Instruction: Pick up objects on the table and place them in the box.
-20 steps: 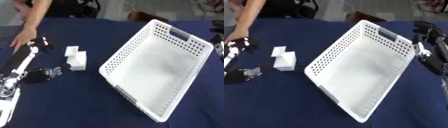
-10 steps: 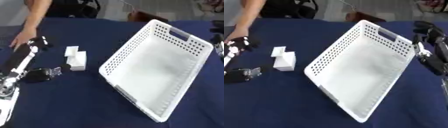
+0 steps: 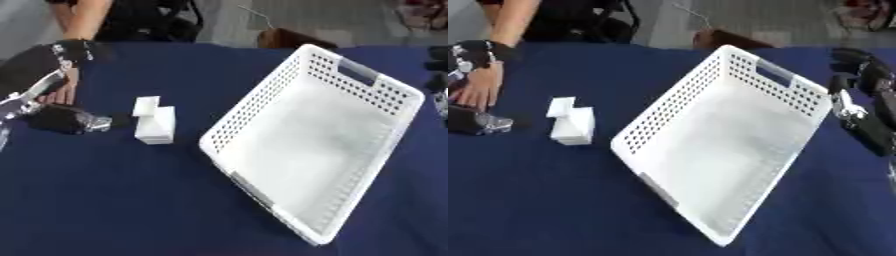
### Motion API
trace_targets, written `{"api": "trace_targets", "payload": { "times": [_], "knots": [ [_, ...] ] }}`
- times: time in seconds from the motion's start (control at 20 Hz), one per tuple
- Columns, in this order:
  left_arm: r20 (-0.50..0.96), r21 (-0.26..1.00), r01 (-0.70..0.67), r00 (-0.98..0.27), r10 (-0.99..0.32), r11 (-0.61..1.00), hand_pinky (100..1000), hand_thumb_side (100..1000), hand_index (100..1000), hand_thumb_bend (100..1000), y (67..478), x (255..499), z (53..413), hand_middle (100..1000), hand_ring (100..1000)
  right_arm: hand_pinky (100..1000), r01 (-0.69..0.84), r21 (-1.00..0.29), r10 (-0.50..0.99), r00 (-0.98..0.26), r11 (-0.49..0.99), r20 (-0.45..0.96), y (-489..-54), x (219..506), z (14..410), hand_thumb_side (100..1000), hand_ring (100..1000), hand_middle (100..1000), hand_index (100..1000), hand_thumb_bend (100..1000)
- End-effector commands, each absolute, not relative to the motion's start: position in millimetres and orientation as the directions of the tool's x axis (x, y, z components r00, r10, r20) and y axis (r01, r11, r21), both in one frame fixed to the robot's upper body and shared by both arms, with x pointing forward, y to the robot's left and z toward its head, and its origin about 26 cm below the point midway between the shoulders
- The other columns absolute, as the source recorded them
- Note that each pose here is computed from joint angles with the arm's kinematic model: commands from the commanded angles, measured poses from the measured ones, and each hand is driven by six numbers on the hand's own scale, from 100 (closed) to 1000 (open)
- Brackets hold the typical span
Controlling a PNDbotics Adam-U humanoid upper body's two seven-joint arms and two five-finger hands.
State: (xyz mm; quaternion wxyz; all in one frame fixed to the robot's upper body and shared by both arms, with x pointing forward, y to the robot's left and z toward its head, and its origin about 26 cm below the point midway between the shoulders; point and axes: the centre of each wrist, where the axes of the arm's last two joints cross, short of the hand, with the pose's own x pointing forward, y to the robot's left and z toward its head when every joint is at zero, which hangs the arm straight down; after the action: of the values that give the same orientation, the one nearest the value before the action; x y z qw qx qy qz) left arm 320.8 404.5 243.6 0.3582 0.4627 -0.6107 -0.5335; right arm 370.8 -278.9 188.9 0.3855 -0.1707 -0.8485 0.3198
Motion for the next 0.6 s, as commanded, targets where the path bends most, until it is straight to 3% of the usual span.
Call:
{"api": "trace_targets", "payload": {
  "times": [0.05,0.6],
  "knots": [
    [-0.085,0.985,-0.166,-0.287,-0.954,-0.038,701,702,892,747,417,329,253,860,772,700,0.057,-0.686,0.545,-0.657,0.725,0.522,-282,370,197,687,837,895,890,100],
    [-0.023,0.997,-0.079,-0.293,-0.956,0.0,656,697,880,748,421,368,236,840,717,700,0.049,-0.686,0.536,-0.664,0.726,0.521,-279,371,198,687,837,895,890,100]
  ]
}}
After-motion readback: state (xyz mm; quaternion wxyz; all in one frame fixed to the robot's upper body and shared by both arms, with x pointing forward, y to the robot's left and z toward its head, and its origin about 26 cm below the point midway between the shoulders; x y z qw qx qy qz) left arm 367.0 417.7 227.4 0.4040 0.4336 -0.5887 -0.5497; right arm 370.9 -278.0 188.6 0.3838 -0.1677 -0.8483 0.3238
